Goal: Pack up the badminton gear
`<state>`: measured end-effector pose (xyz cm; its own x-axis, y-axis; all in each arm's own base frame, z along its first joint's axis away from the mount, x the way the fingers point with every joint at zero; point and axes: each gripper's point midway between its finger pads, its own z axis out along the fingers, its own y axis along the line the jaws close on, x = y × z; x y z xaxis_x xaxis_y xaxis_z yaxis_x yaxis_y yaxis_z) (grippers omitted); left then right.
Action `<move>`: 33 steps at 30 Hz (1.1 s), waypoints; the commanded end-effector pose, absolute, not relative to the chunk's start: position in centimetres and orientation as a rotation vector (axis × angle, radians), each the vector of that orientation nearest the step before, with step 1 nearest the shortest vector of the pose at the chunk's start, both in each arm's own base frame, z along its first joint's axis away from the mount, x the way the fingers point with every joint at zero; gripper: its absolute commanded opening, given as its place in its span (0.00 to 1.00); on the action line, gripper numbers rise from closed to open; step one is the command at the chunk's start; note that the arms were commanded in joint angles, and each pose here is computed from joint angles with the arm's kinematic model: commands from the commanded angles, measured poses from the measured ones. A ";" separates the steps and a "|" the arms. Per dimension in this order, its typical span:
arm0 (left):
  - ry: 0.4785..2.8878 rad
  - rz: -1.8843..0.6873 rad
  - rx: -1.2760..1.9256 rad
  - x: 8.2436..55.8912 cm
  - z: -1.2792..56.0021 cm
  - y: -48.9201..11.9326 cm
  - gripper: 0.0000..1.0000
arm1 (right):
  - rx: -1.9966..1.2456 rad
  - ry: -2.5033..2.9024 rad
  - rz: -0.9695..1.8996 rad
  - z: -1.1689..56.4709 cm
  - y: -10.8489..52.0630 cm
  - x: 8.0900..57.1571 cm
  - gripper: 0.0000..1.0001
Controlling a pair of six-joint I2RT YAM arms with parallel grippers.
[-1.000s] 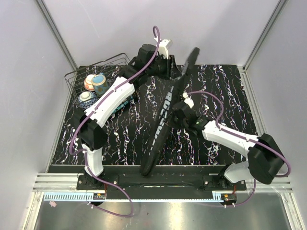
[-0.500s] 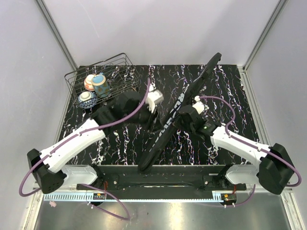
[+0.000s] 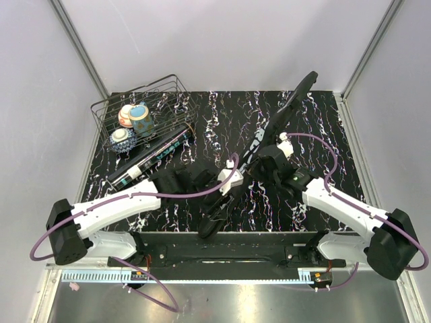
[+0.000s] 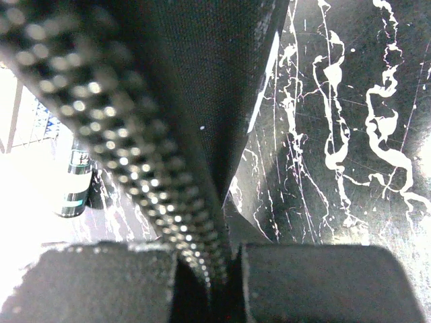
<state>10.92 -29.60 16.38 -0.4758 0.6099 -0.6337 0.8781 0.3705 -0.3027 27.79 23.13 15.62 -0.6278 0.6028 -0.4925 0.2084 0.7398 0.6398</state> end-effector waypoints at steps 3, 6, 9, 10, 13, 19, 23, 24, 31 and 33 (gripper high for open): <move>2.159 -0.770 1.307 12.7 16.5 -31.3 0.54 | 0.579 2.047 0.838 21.8 23.7 29.1 0.00; 2.156 -0.730 1.305 13.1 16.5 -31.7 0.49 | 0.577 2.051 0.845 21.7 23.8 29.0 0.00; 2.141 -0.725 1.299 13.4 16.9 -32.1 0.45 | 0.572 2.057 0.845 21.6 23.9 29.1 0.00; 2.139 -0.725 1.295 13.5 17.1 -32.2 0.45 | 0.569 2.057 0.849 21.6 23.9 29.0 0.00; 2.139 -0.732 1.295 13.5 17.2 -32.3 0.44 | 0.570 2.055 0.848 21.7 23.9 28.9 0.00; 2.160 -0.761 1.322 12.9 16.5 -32.7 0.35 | 0.573 2.052 0.848 21.7 23.7 28.8 0.00; 2.160 -0.758 1.330 12.8 16.3 -32.6 0.37 | 0.572 2.050 0.854 21.8 23.7 28.8 0.00; 2.164 -0.756 1.334 12.8 16.2 -32.6 0.37 | 0.570 2.052 0.851 21.7 23.7 28.8 0.00; 2.161 -0.742 1.349 12.4 16.0 -32.7 0.20 | 0.580 2.048 0.854 21.8 23.7 28.8 0.00; 2.155 -0.736 1.352 12.3 16.1 -32.7 0.14 | 0.590 2.043 0.854 21.9 23.6 28.9 0.00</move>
